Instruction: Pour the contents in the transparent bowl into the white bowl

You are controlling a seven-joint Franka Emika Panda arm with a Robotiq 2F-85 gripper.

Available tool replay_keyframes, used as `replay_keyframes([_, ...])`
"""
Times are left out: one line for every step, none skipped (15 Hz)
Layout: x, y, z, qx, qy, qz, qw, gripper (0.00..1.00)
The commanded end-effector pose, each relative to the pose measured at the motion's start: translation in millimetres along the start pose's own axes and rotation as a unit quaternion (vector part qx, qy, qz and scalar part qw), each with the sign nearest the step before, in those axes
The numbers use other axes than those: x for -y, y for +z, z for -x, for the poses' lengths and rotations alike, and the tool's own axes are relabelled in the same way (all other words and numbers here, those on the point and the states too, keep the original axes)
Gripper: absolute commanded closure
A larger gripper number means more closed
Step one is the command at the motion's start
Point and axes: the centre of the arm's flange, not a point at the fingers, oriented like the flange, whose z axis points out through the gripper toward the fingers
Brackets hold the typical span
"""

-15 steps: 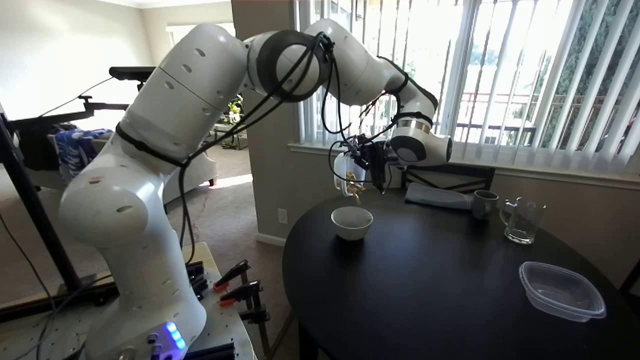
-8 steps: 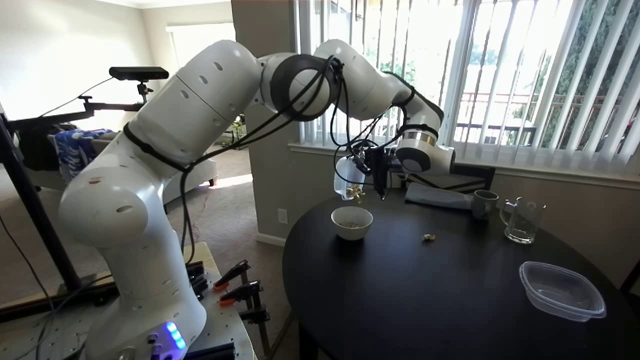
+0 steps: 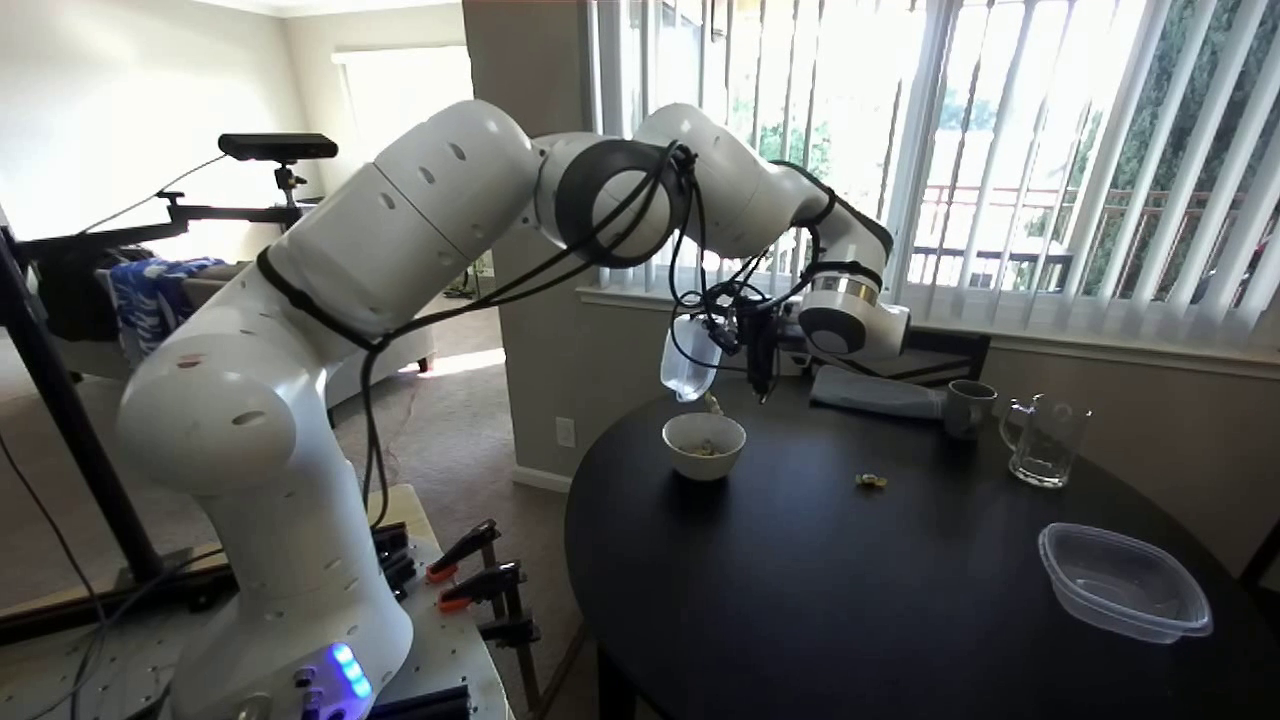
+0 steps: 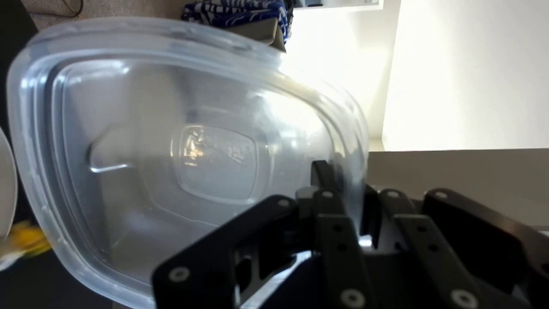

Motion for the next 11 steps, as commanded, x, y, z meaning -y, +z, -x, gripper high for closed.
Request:
replay_keyframes([0.8,-1.8,-8.8,0.038,0.014,-0.039,0.9984,0.98])
replay_keyframes([-0.2,-1.2,-9.2,0.044,0.017,-0.044,0.9979,0.98])
replay_keyframes([-1.0,-0.8,-8.3,0.045,0.021,-0.046,0.9977,0.98])
replay_keyframes([-2.5,-0.9,-8.7,0.046,0.021,-0.043,0.9978,0.98])
replay_keyframes([-4.0,-1.4,-8.5,0.047,0.019,-0.043,0.9978,0.99])
replay_keyframes([-4.6,-2.2,-8.4,0.047,0.015,-0.040,0.9980,0.99])
replay_keyframes([-5.3,-2.9,-9.0,0.045,0.014,-0.038,0.9982,0.99])
replay_keyframes([-5.5,-3.7,-9.1,0.044,0.012,-0.037,0.9983,0.98])
replay_keyframes([-5.5,-4.4,-9.1,0.043,0.011,-0.036,0.9984,0.99])
replay_keyframes([-5.1,-5.2,-9.1,0.042,0.007,-0.035,0.9984,0.98])
replay_keyframes([-5.1,-5.6,-9.4,0.041,-0.001,-0.031,0.9987,0.98])
